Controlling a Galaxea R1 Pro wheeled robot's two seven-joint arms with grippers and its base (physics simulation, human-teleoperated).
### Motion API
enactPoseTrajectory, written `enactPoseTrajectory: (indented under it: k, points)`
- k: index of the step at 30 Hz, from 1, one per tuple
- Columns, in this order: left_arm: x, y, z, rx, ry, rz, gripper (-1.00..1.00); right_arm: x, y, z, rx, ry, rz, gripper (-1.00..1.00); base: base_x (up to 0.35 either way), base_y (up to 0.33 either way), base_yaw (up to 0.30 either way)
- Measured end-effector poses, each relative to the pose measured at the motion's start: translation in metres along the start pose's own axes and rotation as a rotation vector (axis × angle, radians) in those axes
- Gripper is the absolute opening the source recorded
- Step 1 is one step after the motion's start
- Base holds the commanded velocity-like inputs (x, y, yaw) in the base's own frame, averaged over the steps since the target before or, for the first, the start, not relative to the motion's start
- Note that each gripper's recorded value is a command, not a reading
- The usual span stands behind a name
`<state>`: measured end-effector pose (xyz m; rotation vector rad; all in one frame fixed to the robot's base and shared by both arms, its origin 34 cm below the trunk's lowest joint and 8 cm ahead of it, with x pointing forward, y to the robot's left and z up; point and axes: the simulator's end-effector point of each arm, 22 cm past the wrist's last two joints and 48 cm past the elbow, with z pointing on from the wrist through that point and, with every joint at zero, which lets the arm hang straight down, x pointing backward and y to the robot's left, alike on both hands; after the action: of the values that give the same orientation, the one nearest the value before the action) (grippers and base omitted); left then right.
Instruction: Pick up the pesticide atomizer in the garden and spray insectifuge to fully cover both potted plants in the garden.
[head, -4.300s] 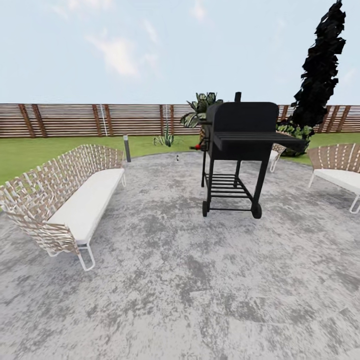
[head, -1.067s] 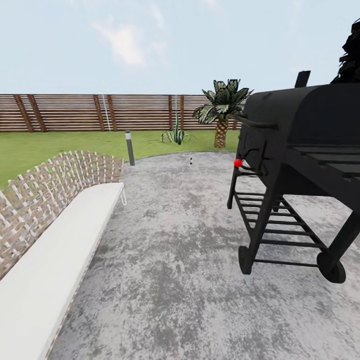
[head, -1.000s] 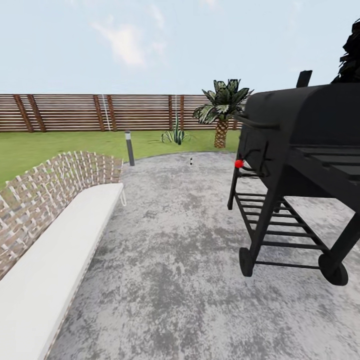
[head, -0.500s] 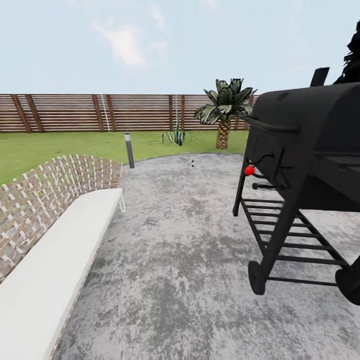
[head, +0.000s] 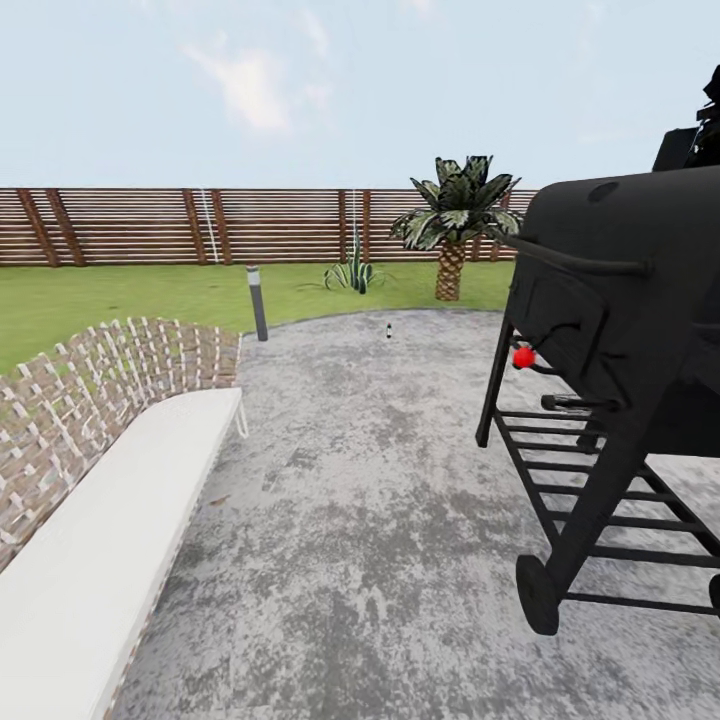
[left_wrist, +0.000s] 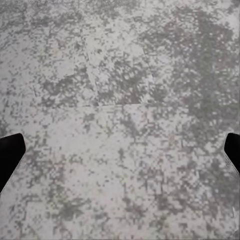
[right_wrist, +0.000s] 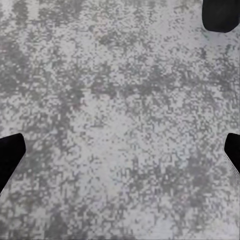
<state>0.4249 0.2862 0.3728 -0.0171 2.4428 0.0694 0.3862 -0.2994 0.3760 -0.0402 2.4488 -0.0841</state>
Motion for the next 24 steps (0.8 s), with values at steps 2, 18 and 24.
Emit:
enactPoseTrajectory:
  k: [2,18,24]
  points:
    - [0.0001,0.0001,0.0,0.0,0.0,0.0,1.0,0.0,0.0,0.0,0.0,0.0,0.0,1.0,0.336,0.003,0.0]
    - [-0.0003,0.0001,0.0,0.0,-0.001,0.0,1.0,0.0,0.0,0.0,0.0,0.0,0.0,1.0,0.337,0.0,0.0]
    - [-0.0004,0.0001,0.0,0.0,-0.002,0.0,1.0,0.0,0.0,0.0,0.0,0.0,0.0,1.0,0.337,0.043,0.0]
